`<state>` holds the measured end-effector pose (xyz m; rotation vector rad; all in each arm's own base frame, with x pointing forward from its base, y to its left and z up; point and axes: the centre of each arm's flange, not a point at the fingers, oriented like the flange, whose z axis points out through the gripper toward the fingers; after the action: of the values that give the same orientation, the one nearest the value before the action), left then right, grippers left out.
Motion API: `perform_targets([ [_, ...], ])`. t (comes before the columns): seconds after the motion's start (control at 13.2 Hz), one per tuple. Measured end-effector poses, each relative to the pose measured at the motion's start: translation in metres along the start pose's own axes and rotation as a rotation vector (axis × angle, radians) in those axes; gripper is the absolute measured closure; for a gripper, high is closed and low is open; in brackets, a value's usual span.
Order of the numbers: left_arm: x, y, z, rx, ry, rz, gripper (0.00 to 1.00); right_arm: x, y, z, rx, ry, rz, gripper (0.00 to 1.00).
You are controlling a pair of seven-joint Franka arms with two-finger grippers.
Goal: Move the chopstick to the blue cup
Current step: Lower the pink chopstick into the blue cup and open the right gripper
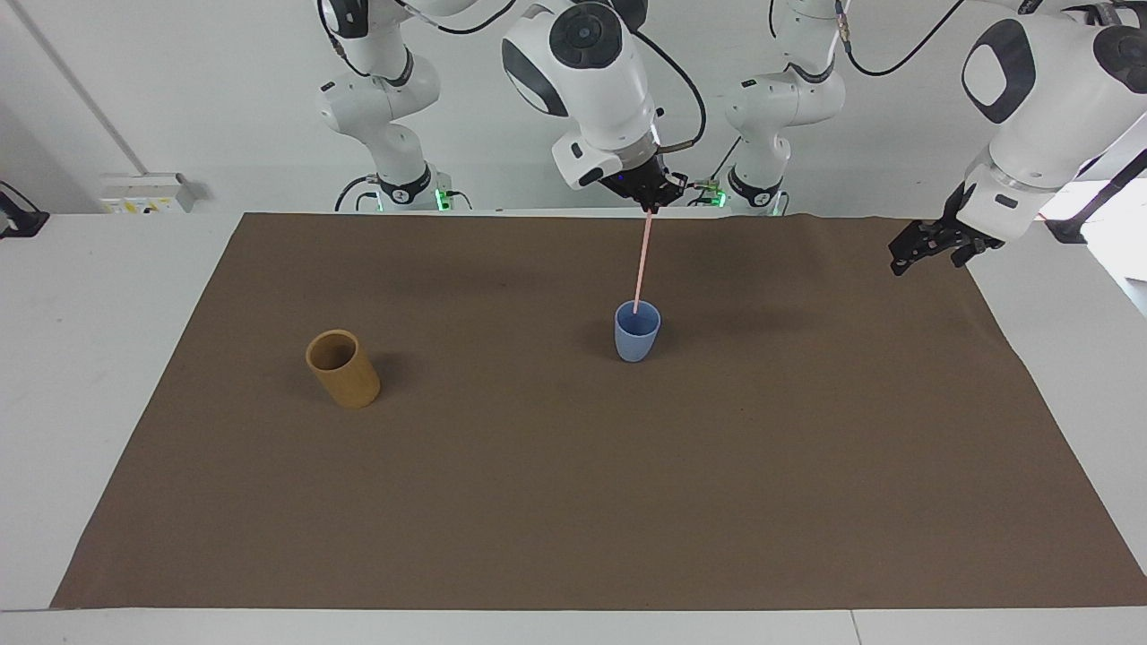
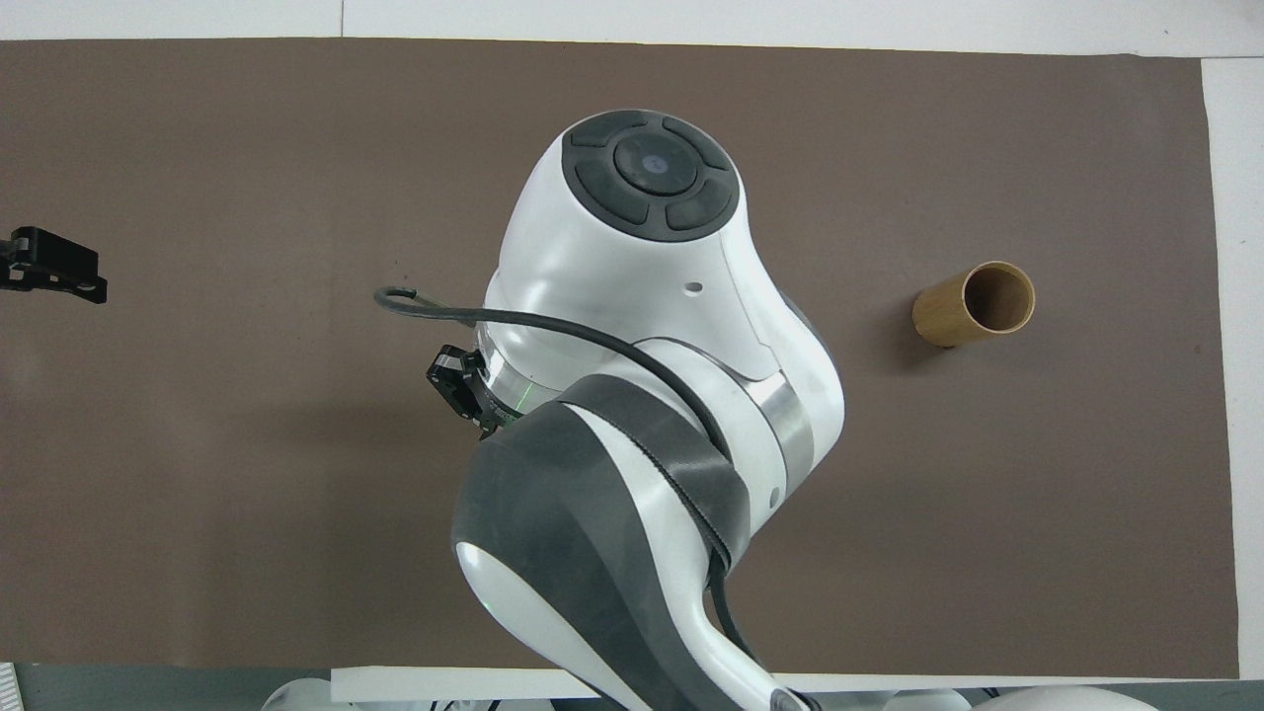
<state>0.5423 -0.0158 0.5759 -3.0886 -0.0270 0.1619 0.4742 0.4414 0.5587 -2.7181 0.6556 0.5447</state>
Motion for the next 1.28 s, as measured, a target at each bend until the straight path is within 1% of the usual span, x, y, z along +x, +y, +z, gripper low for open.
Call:
perform_targets([
  [0.08,0.000,0.000,0.000,0.000,0.000,0.000,0.00,0.002,0.003,0.006,0.014,-0.007,0.014,0.92],
  [0.3,0.000,0.000,0.000,0.000,0.000,0.000,0.00,0.005,0.014,0.022,0.012,-0.013,0.038,0.92],
  [0.68,0.000,0.000,0.000,0.000,0.000,0.000,0.00,0.016,0.028,0.048,0.019,0.003,0.066,0.92],
  [0.83,0.000,0.000,0.000,0.000,0.000,0.000,0.00,0.016,0.031,0.050,0.022,0.006,0.068,0.92],
  [1.13,0.000,0.000,0.000,0.000,0.000,0.000,0.00,0.016,0.029,0.040,0.067,0.011,0.066,0.92],
  [1.21,0.000,0.000,0.000,0.000,0.000,0.000,0.00,0.019,0.029,0.034,0.079,0.017,0.064,0.85],
  [1.28,0.000,0.000,0.000,0.000,0.000,0.000,0.00,0.027,0.030,0.022,0.099,0.026,0.070,0.74],
])
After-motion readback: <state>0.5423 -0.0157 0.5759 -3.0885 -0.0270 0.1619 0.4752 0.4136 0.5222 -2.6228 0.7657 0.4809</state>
